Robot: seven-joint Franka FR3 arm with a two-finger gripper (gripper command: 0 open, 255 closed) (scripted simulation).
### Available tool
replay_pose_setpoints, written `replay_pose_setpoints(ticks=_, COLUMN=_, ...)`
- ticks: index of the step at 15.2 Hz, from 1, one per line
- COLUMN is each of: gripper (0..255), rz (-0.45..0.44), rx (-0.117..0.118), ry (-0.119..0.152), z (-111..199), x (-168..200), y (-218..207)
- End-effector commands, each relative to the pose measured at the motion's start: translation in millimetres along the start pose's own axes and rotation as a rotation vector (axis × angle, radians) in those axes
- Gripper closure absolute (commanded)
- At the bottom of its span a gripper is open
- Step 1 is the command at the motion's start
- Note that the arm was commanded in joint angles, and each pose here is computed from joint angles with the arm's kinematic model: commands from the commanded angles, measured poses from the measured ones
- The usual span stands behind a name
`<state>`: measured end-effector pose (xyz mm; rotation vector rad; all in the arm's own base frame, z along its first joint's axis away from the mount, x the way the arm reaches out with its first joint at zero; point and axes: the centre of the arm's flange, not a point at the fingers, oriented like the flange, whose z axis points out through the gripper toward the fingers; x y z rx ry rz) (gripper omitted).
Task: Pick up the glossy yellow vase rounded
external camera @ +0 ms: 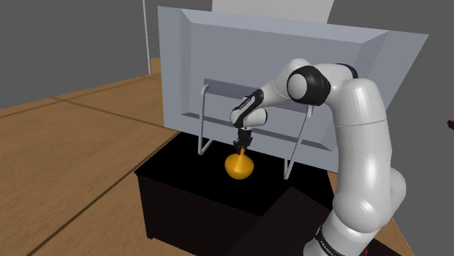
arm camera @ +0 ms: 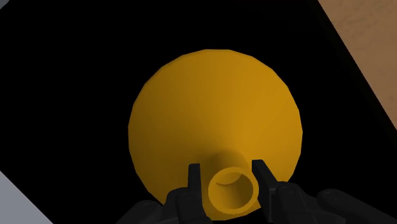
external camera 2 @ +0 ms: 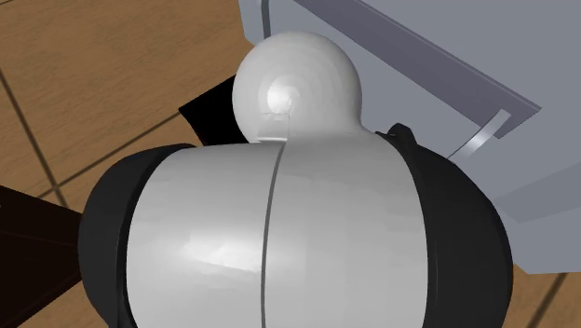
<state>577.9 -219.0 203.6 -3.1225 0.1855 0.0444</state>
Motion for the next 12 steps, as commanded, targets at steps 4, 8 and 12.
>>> replay_pose_setpoints(ticks=4, gripper=255, rz=0.0, rx=0.0, ry=0.001, z=-26.1, x=-0.7, y=0.3)
replay_pose_setpoints(ticks=8, gripper=255, rz=0.0, rx=0.0, ry=0.001, z=-47.2, x=-1.3, y=0.0)
replay_pose_setpoints(ticks=12, gripper=255, rz=0.0, rx=0.0, ry=0.001, z=-58.6, x=-1.7, y=-0.1)
